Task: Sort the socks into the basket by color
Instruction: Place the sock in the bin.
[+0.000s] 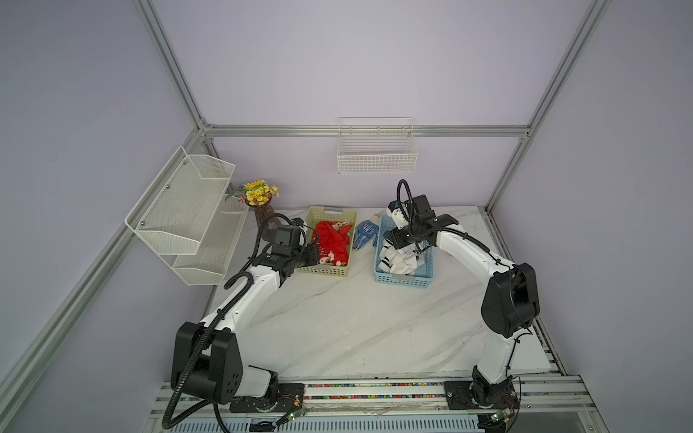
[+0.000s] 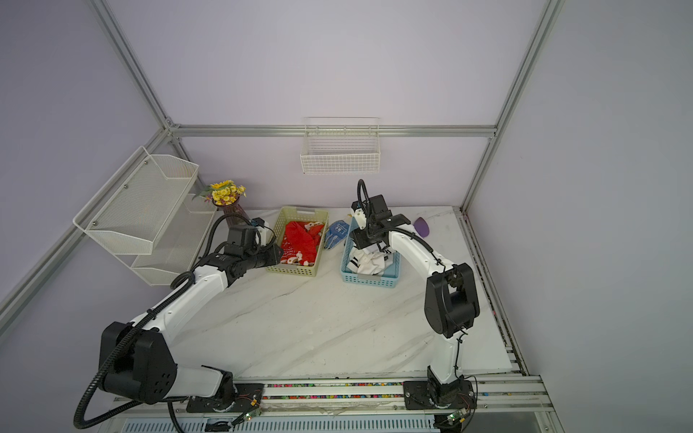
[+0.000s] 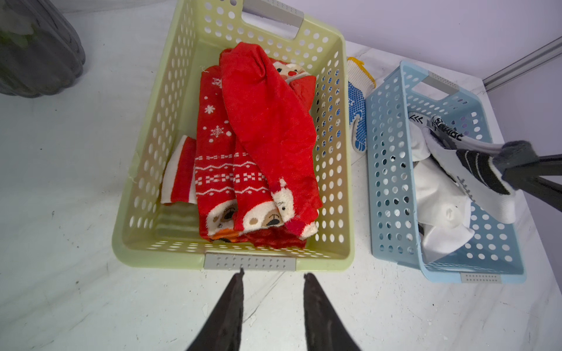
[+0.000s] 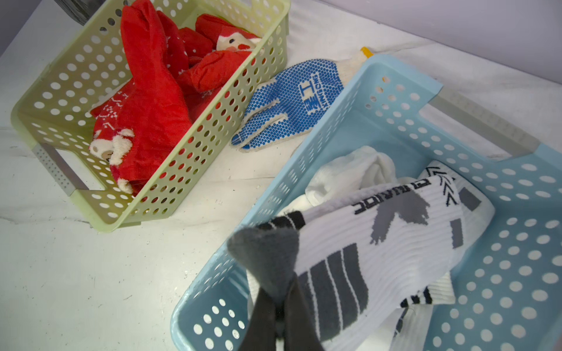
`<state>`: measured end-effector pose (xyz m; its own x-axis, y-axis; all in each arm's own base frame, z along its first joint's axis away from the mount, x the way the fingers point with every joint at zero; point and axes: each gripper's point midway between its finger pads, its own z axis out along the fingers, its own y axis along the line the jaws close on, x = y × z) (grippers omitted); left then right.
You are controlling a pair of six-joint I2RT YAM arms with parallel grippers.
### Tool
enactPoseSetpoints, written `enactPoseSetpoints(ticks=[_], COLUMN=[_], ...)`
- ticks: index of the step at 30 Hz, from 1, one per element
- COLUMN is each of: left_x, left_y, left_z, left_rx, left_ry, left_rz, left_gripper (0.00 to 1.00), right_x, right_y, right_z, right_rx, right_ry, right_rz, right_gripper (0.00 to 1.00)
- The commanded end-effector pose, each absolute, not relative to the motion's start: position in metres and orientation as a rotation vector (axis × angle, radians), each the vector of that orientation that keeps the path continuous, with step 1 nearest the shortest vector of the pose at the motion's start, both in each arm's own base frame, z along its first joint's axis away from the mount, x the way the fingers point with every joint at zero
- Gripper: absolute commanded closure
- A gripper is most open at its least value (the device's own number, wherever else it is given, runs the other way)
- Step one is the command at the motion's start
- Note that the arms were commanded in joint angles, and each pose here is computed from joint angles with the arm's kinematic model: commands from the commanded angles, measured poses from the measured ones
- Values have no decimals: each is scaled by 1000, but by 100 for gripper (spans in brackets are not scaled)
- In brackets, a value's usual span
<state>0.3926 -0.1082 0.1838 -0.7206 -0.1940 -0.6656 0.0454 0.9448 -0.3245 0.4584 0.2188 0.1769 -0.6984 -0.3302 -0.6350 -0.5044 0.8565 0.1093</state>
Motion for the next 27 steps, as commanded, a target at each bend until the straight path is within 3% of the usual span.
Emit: enactPoseSetpoints(ticks=[1,27], left_x=[391,390], left_y=[-110,-110], left_z=[192,197], left_rx=[-108,-101], left_ry=[2300,2285], left_rz=[-430,-430], left_gripper=[66,66], right_x=[455,428], right_y=[227,229], right_z=[171,132], right_rx=[-658,-672], right_ry=[2396,2495], right_rz=[379,388], right_gripper=[98,86])
